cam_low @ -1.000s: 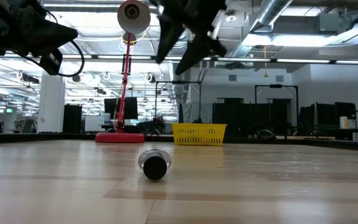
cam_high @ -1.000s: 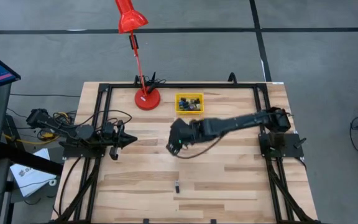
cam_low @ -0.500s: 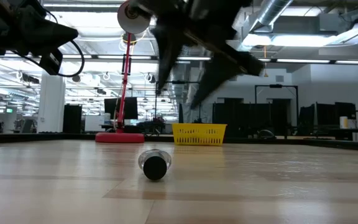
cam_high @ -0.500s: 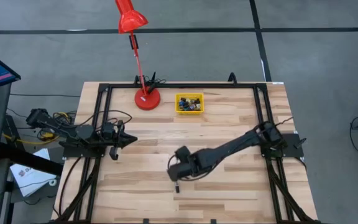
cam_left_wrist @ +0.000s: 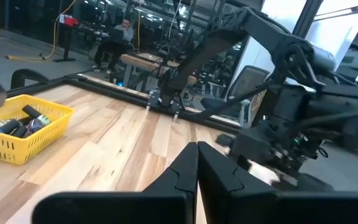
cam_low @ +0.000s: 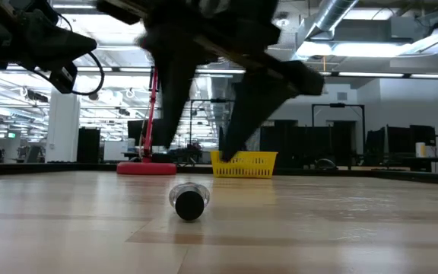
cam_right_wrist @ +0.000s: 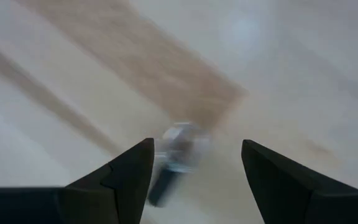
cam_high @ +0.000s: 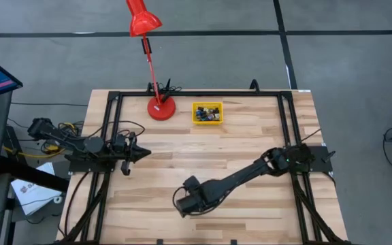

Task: Pick & Place Nail Polish
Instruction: Put the transparent nail polish bottle into the yellow bin

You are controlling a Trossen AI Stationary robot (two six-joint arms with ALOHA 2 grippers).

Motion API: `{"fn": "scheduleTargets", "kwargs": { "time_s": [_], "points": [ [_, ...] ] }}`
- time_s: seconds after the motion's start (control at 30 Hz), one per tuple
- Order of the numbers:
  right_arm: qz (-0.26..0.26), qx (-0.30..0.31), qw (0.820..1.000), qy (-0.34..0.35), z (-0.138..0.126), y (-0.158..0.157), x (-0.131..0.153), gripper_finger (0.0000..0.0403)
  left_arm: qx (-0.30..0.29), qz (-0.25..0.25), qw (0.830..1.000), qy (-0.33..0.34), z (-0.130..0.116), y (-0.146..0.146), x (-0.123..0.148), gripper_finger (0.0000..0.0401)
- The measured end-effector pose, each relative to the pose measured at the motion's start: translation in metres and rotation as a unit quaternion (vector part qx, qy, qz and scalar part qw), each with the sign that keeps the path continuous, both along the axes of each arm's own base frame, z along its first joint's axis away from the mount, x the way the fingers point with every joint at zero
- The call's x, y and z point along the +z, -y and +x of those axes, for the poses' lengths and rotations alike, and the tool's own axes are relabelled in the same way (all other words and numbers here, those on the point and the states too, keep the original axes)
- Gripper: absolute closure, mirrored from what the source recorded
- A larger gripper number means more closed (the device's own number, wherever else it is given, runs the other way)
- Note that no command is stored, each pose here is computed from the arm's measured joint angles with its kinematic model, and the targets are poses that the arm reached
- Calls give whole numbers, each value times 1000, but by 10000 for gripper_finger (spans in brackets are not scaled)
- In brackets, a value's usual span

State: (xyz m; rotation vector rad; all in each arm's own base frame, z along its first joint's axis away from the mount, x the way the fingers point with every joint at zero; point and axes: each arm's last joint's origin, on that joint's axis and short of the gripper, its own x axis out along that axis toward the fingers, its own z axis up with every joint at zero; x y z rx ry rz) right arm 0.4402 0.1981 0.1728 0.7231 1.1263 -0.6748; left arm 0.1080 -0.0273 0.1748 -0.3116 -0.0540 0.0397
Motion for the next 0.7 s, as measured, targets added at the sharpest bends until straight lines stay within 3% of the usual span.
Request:
{"fn": "scheduleTargets", "kwargs": {
  "time_s": [0.33,0.7],
  "points": [
    [20,1,999,-25,4,-30,-8,175,-1,5,1000,-15,3,1,-3,400],
    [22,4,1000,-22,4,-34,-14,193,-3,7,1000,-19,4,2,-4,400]
  ]
}}
